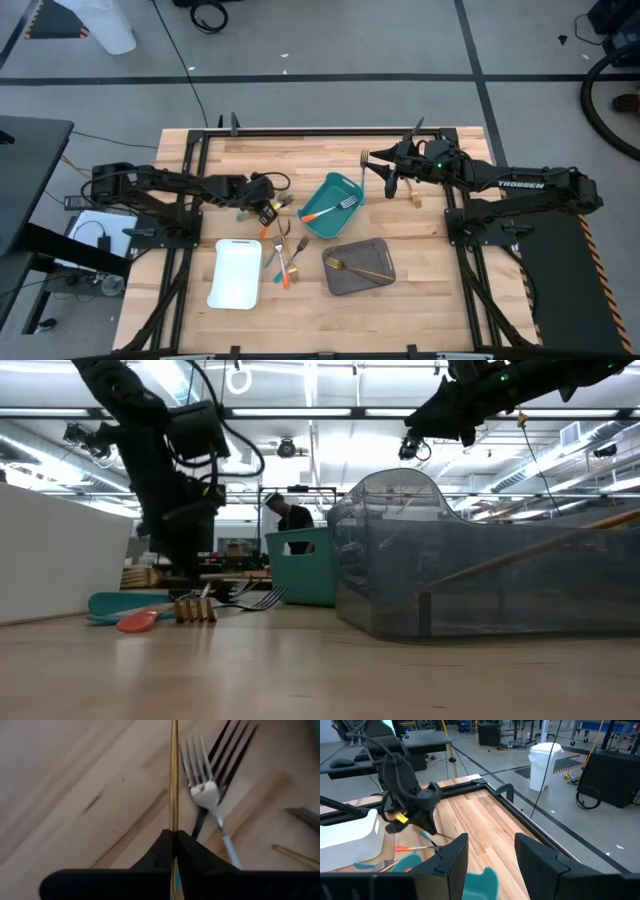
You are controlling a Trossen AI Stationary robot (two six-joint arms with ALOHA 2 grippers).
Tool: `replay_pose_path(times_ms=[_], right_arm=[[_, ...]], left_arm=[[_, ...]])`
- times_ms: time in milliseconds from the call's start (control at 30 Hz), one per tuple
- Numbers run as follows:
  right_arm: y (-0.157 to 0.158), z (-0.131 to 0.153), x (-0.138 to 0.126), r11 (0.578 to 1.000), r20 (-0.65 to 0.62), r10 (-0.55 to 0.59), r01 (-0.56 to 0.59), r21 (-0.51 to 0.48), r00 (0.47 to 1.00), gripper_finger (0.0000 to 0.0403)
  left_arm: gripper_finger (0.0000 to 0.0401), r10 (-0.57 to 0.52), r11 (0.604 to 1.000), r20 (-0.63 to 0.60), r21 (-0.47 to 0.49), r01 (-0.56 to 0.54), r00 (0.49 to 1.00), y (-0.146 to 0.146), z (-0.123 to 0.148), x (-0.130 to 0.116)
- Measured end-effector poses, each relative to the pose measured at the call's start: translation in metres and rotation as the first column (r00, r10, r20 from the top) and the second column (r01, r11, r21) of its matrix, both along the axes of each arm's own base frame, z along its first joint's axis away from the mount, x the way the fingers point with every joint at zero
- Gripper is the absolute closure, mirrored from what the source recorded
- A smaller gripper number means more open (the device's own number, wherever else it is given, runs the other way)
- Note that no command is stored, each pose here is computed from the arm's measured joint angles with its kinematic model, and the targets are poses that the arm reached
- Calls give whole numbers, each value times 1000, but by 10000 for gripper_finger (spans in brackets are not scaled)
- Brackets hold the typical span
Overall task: Sort silverware by color (type)
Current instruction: Put the gold fork into the black transparent bin
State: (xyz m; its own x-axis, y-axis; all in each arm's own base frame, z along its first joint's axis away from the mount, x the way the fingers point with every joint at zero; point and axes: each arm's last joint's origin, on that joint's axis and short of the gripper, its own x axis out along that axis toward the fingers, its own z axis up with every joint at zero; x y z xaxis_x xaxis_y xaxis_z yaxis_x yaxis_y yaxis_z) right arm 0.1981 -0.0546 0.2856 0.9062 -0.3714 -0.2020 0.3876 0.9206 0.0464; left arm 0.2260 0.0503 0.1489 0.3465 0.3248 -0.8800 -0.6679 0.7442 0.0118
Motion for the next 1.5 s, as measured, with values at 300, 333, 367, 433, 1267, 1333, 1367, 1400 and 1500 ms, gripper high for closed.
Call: replay_pose_path(times_ms=[300,333,367,433,1267,1333,1367,1400,1500], right_arm=[[0,-2,0,1000,-17,1,0,4,1000,231],[0,-2,0,1000,-18,1,-1,4,1000,231],[0,-2,0,1000,-18,1,-1,3,1000,231],[0,-2,0,1000,-17,2,-2,1,1000,231],[0,0,1,1000,-11,9,-9,-21,1000,231],[0,-1,-4,1000,-47,-14,13,-17,999,231],[0,3,-6,999,-55,-34,33,-16,998,231],[1,7,-10,998,-64,-56,56,-12,996,231],[2,19,-24,992,-80,-123,123,-1,989,231]], left_arm=[[384,-53,982,99,184,34,994,-7,40,13],[384,-63,979,113,200,39,992,-9,44,16],[384,-74,976,121,215,46,990,-11,48,19],[384,-101,969,132,240,67,986,-16,56,23],[384,-297,902,252,392,184,921,-85,98,86],[384,-306,900,264,393,188,915,-88,99,98],[384,-314,897,248,395,200,917,-90,98,101],[384,-324,891,232,400,214,917,-91,97,106],[384,-350,890,241,387,241,905,-97,99,122]])
